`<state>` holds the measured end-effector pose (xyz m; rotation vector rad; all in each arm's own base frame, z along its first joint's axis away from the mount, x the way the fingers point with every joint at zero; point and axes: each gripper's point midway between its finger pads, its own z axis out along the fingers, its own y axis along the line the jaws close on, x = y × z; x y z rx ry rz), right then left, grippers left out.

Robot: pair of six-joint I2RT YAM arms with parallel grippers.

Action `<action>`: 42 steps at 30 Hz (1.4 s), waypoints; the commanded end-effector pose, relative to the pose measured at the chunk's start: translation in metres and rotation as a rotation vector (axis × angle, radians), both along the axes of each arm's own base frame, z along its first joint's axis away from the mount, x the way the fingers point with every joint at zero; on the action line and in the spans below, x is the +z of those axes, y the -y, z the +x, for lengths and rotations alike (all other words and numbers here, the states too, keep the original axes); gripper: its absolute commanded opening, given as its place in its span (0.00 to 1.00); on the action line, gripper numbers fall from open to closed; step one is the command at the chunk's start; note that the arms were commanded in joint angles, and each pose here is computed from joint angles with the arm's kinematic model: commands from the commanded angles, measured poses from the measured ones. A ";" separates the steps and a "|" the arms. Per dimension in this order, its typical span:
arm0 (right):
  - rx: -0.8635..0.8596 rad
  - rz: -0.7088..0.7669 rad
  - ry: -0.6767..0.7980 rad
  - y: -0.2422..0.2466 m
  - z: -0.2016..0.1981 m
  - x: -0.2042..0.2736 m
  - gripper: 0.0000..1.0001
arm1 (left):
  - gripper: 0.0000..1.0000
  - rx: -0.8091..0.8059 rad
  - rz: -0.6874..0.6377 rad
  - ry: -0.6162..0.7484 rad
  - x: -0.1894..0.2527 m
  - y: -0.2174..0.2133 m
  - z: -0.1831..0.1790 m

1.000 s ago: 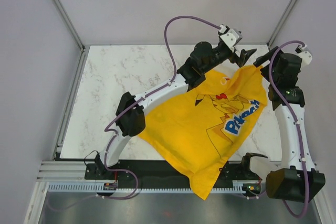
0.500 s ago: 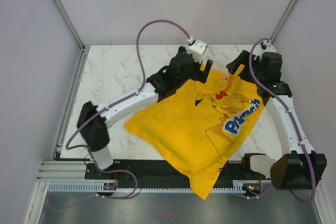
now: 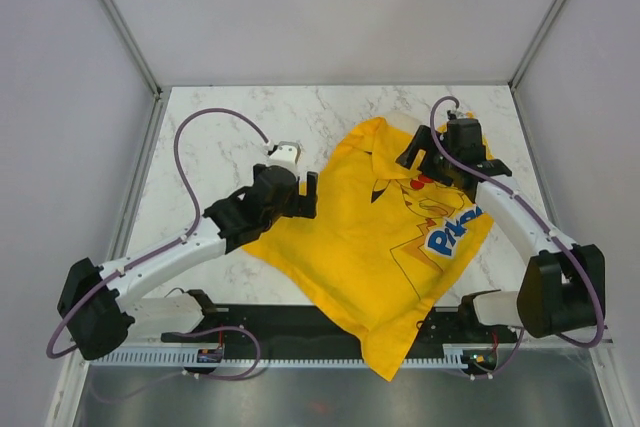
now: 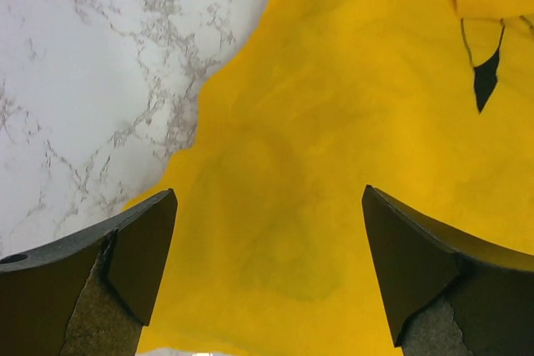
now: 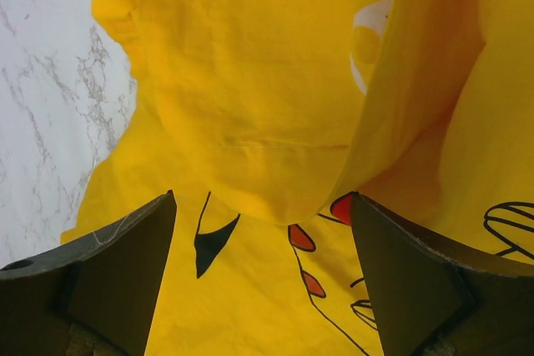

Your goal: Put the pillow into the pillowcase

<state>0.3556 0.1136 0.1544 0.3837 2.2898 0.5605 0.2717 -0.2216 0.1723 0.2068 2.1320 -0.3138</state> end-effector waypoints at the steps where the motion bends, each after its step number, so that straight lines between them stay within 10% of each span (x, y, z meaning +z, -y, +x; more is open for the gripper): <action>1: -0.100 -0.005 0.035 0.008 0.018 0.003 0.93 | 1.00 0.081 -0.058 0.009 0.004 -0.013 -0.003; 8: -0.185 -0.055 -0.031 0.019 0.030 -0.023 0.84 | 1.00 0.106 -0.029 0.011 -0.002 -0.027 -0.003; 14: -0.253 -0.056 0.001 0.025 0.062 -0.018 0.00 | 1.00 0.108 -0.019 0.028 0.004 -0.030 0.002; 15: -0.264 -0.041 0.032 0.027 0.079 -0.003 0.00 | 1.00 0.106 -0.008 0.029 0.003 -0.031 0.002; 25: -0.536 0.042 0.154 0.104 0.202 0.050 0.04 | 1.00 0.118 0.005 0.040 0.001 -0.042 0.000; 27: -0.587 0.047 0.165 0.130 0.223 0.048 0.31 | 1.00 0.122 0.012 0.035 -0.001 -0.045 -0.001; 29: -0.591 0.029 0.188 0.136 0.234 0.054 0.89 | 1.00 0.123 0.021 0.023 -0.005 -0.047 -0.003; 30: -0.585 0.016 0.198 0.138 0.235 0.058 0.97 | 1.00 0.130 0.020 0.018 -0.006 -0.048 -0.004; 42: -0.605 -0.209 0.049 0.190 0.094 0.019 0.91 | 1.00 0.185 -0.183 -0.238 -0.071 -0.057 -0.031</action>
